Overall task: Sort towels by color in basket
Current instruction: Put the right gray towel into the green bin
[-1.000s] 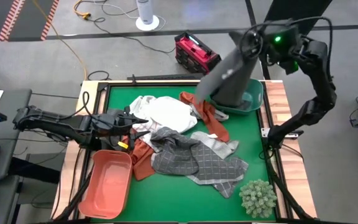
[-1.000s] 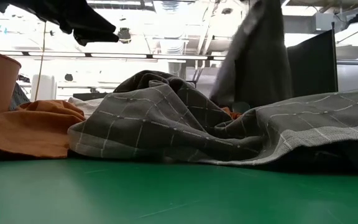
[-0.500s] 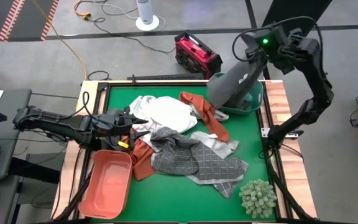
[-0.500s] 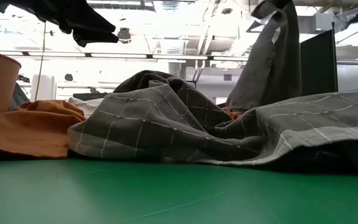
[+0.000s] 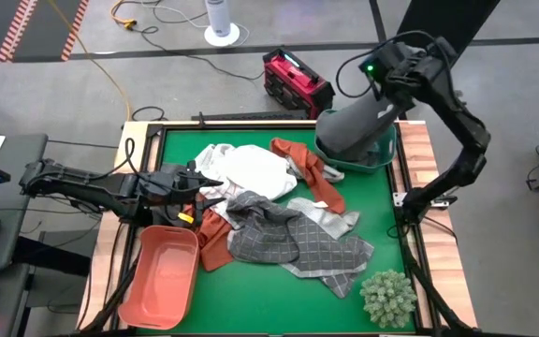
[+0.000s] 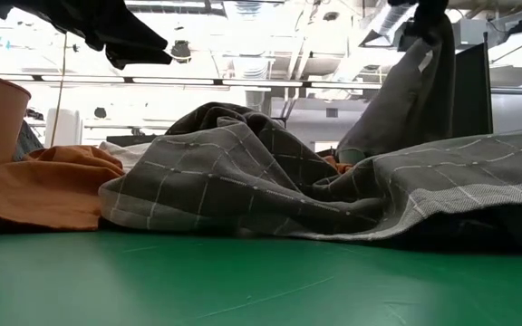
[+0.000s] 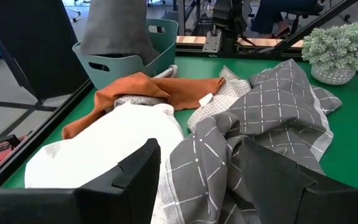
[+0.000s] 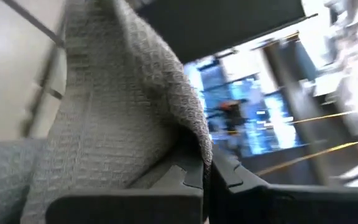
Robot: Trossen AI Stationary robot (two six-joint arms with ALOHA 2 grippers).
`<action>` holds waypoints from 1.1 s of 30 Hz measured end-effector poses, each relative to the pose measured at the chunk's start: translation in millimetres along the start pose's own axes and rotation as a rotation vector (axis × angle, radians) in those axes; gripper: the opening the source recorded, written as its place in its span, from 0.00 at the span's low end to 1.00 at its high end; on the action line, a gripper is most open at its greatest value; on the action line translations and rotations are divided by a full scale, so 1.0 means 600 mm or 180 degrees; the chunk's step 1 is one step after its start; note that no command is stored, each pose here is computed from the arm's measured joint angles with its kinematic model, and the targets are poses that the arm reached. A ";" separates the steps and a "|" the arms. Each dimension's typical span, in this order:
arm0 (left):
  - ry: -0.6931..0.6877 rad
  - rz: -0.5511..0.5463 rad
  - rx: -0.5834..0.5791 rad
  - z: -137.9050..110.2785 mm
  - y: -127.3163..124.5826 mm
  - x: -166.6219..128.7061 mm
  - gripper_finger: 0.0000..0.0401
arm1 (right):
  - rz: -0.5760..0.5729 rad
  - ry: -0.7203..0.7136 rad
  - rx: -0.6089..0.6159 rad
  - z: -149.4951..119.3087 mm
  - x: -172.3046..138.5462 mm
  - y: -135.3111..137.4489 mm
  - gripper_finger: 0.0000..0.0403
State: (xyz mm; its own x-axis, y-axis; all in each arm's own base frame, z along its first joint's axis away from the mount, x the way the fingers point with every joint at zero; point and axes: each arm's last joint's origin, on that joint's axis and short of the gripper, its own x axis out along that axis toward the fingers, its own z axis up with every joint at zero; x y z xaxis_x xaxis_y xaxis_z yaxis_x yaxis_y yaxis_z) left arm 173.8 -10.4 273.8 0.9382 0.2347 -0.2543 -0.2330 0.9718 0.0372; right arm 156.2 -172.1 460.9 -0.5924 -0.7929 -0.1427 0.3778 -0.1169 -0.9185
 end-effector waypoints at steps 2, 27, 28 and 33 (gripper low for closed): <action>0.0000 0.0000 0.0000 0.000 0.000 0.000 0.52 | -0.0188 0.0033 -0.0272 0.000 0.002 0.013 0.04; 0.0102 0.0007 -0.0016 -0.005 0.000 0.000 0.52 | 0.2079 -0.0769 -0.2258 -0.023 -0.088 0.158 0.05; 0.0102 0.0007 -0.0022 -0.005 0.000 0.000 0.52 | 0.2232 -0.0814 -0.2249 -0.023 -0.094 0.160 0.05; 0.0103 0.0002 -0.0046 -0.005 0.000 0.000 0.52 | 0.2956 -0.0885 -0.1809 -0.018 -0.108 0.167 0.05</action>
State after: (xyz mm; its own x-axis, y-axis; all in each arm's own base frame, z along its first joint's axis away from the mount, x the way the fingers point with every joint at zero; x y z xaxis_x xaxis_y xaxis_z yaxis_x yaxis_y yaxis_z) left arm 172.9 -10.3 270.6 0.9293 0.2343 -0.2854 -0.2376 0.9711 0.0236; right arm 224.5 -126.0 374.1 -0.0437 -0.5449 -0.8374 0.1687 0.8221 -0.5438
